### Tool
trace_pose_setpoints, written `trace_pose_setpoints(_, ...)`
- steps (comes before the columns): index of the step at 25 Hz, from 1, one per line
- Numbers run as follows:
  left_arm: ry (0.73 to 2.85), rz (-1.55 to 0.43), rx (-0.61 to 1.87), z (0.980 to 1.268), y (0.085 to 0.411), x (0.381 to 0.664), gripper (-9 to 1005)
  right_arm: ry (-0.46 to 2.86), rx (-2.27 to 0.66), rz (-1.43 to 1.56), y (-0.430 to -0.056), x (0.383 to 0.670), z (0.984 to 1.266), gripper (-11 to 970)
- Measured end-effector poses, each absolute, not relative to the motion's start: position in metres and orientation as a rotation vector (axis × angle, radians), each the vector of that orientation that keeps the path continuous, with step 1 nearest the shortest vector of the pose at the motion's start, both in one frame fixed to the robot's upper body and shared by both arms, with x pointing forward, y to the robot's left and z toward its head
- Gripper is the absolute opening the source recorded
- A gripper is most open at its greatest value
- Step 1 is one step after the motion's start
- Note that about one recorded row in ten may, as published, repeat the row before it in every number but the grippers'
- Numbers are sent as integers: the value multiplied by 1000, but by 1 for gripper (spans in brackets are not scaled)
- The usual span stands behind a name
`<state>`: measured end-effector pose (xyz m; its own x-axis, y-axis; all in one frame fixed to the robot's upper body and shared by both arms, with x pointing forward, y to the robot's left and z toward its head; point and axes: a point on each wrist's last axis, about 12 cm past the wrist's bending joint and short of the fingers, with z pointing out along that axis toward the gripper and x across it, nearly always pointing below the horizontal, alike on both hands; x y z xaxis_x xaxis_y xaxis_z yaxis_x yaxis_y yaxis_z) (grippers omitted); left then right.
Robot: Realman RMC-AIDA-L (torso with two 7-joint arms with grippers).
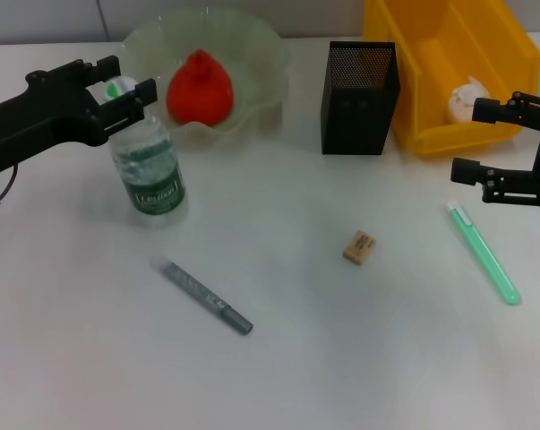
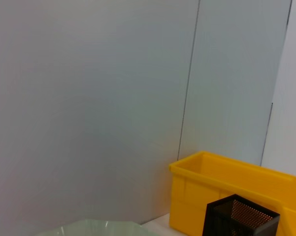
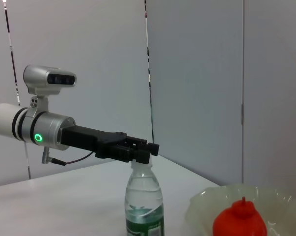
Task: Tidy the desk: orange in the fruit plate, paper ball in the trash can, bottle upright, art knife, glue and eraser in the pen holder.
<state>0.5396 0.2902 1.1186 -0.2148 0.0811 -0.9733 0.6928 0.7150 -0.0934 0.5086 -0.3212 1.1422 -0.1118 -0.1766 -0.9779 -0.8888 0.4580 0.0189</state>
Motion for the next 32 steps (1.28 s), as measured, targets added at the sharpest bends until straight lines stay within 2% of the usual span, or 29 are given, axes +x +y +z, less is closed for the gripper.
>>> trace_pose_setpoints(6,1721,-630,611,1117,296,536,585,1591,-953,790,-322,509,1144,841)
trace_pose_setpoints(11,1687,-639,572,1123,309,532,775,1607,-948,792,-322,510,1150,840)
trace_pose_setpoints(12,1609,-686,529,1132,330,520,813,1635,-950,788,-322,512,1157,840)
trace_pose_setpoints(15,1577,-703,529,1134,336,514,814,1682,-955,779,-321,515,1165,840)
trace_pose_setpoints(16,1510,-719,528,1133,350,500,814,1724,-964,773,-319,518,1170,840)
trace_pose_setpoints(17,1510,-719,528,1133,350,500,814,1797,-983,760,-312,522,1181,840)
trace_pose_setpoints(20,1363,-724,542,1114,377,455,814,1885,-1003,734,-304,527,1193,841)
trace_pose_setpoints(24,1379,-716,615,1096,381,434,814,2199,-1003,578,-270,545,1222,841)
trace_pose_setpoints(29,1455,-731,720,1076,373,421,815,2517,-972,369,-241,564,1230,840)
trace_pose_setpoints(32,1492,-746,765,1066,366,416,815,2760,-899,186,-218,580,1217,840)
